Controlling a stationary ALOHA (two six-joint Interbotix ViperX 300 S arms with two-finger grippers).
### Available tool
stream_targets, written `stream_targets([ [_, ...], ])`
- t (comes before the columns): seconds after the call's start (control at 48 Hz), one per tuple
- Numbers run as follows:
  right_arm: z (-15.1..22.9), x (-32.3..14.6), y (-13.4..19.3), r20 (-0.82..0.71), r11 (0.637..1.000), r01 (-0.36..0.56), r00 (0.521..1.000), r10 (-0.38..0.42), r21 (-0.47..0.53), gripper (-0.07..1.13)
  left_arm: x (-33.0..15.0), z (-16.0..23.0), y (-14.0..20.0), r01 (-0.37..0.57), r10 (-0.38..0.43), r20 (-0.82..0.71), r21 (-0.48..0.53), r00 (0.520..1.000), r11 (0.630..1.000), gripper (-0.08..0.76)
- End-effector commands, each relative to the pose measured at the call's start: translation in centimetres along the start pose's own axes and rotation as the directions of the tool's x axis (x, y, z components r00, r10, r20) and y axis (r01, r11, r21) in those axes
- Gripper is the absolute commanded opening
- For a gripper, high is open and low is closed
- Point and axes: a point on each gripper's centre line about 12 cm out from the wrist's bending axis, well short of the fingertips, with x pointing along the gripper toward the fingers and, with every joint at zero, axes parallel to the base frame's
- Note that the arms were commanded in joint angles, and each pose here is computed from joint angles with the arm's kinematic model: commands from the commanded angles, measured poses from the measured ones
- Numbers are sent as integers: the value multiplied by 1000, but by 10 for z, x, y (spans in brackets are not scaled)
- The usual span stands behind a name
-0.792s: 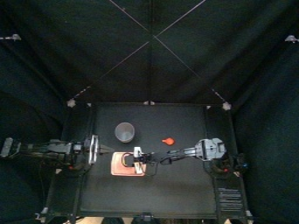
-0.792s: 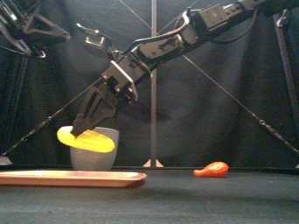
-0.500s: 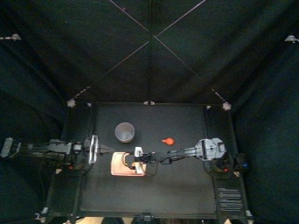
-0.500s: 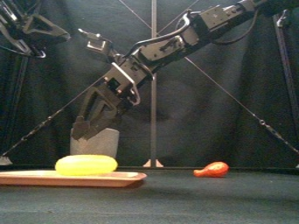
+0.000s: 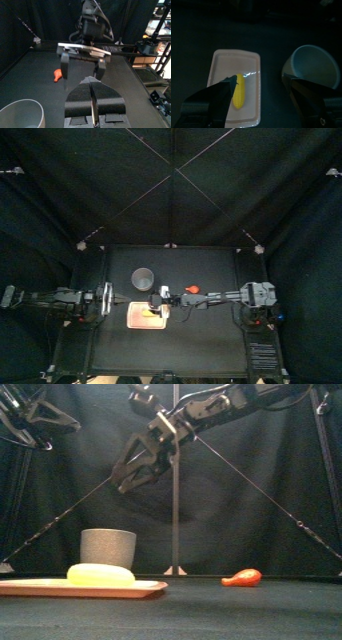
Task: Pick the corn then place it on the pink plate
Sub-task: Drop corn on the pink plate and return to neutral
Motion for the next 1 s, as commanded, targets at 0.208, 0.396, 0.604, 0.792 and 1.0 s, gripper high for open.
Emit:
stream_targets([
  [0.208,18,-96,-3,169,1000,5,986,-7,15,1048,-3,15,3,-21,21,48,3,999,1000,-35],
  [0.396,10,-154,0,371,998,-15,929,-6,54,1048,-6,19,7,-41,40,67,3,997,999,-35],
  [0.604,-13,-230,6,588,996,-41,809,-11,76,1048,-7,24,7,-42,41,81,8,996,999,-35],
  [0.792,-38,-269,18,651,988,-109,759,12,109,1046,-7,27,7,-48,45,91,23,995,999,-35],
  [1.0,-55,-285,27,676,981,-158,736,42,112,1048,-8,32,8,-52,49,103,27,993,998,-35],
])
